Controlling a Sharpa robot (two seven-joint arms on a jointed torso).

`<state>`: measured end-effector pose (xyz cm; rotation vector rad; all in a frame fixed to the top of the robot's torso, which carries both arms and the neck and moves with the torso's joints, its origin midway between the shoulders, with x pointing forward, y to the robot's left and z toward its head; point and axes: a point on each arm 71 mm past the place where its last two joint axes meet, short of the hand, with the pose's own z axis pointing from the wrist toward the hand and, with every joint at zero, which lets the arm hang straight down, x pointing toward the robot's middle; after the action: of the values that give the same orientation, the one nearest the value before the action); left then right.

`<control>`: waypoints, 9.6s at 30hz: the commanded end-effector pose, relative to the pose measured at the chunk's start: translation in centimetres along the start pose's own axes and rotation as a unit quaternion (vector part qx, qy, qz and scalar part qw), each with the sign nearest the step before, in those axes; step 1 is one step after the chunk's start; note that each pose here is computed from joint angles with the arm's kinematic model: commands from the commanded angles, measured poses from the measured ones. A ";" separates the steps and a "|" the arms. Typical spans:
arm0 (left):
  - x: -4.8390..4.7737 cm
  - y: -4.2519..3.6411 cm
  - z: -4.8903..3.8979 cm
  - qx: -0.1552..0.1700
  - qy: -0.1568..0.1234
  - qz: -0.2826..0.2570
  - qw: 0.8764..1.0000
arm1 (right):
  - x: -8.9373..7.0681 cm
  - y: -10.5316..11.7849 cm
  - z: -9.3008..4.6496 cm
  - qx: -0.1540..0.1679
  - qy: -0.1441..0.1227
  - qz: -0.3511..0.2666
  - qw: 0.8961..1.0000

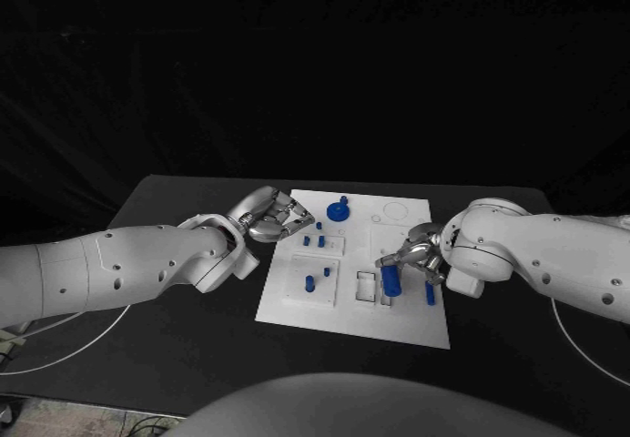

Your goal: Assemble the parts on the task board

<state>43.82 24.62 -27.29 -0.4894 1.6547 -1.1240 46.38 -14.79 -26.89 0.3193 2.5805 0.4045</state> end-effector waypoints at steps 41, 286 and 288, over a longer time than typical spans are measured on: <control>0.55 -0.21 0.05 -0.001 0.021 -0.005 1.000 | 2.1 1.7 1.9 -0.001 0.035 0.004 0.999; 2.38 0.66 0.03 -0.035 0.096 -0.006 0.995 | 0.5 -6.8 0.3 0.081 -0.074 -0.131 0.985; 2.39 0.66 0.05 -0.035 0.097 -0.006 0.995 | 0.6 -6.9 0.3 0.079 -0.070 -0.115 0.988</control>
<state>43.15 23.34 -29.03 -0.4547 1.8470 -1.1432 45.49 -20.34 -28.82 0.0314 2.4425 0.1046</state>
